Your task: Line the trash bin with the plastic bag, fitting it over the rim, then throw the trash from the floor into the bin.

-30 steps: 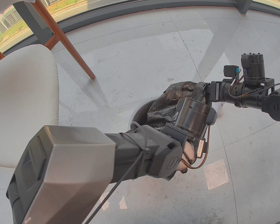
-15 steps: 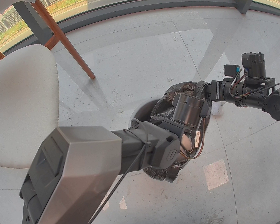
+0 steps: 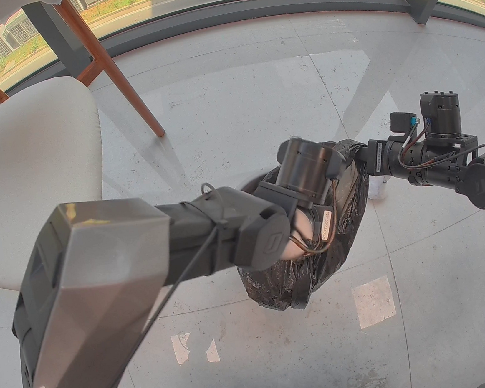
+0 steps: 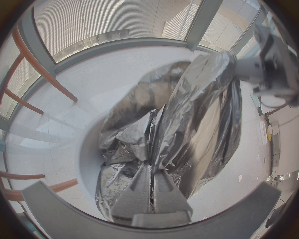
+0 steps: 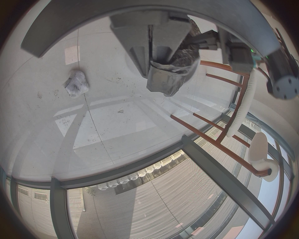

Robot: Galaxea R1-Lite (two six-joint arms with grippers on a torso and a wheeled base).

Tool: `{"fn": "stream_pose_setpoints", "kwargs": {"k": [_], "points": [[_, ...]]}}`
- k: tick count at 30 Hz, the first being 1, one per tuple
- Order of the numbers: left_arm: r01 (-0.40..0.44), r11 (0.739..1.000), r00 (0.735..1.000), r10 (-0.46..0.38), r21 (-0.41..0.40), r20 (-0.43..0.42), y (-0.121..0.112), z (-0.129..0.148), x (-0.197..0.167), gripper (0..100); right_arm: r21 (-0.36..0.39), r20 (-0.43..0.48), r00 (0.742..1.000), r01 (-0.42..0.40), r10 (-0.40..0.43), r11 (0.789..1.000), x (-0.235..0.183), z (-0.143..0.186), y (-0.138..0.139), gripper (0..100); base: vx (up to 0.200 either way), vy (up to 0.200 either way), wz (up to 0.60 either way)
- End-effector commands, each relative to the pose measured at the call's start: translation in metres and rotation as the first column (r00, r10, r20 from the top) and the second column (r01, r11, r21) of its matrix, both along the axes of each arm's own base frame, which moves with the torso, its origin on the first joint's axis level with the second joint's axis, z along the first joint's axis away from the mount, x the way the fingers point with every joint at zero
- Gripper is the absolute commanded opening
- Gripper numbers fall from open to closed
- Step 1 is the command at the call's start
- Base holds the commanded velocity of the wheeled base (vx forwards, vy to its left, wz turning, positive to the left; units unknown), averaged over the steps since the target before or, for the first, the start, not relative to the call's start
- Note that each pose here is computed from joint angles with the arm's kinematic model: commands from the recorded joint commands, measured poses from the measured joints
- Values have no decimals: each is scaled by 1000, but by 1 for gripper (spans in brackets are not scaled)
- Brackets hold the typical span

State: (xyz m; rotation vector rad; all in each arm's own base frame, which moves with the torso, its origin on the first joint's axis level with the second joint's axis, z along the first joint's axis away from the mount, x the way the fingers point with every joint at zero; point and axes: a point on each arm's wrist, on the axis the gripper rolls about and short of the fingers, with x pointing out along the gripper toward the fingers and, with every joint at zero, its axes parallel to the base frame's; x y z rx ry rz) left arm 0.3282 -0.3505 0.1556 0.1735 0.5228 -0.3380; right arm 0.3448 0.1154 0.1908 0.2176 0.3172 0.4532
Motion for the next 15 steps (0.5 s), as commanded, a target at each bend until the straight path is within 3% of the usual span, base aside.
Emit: {"fn": "stream_pose_setpoints", "kwargs": {"k": [1, 5, 15], "points": [[6, 999, 999, -4, -44, 38, 12, 38, -6, 0, -2, -6, 1000, 13, -13, 1000, 1, -2, -4, 0, 0, 0, 0], [15, 998, 999, -13, -66, 31, 25, 61, -5, 0, -17, -19, 999, 28, -28, 999, 5, -9, -13, 0, 0, 0, 0], [-46, 997, 998, 49, -62, 34, 58, 62, 27, 0, -12, 43, 999, 30, -29, 999, 28, -7, -9, 0, 0, 0, 0]]}}
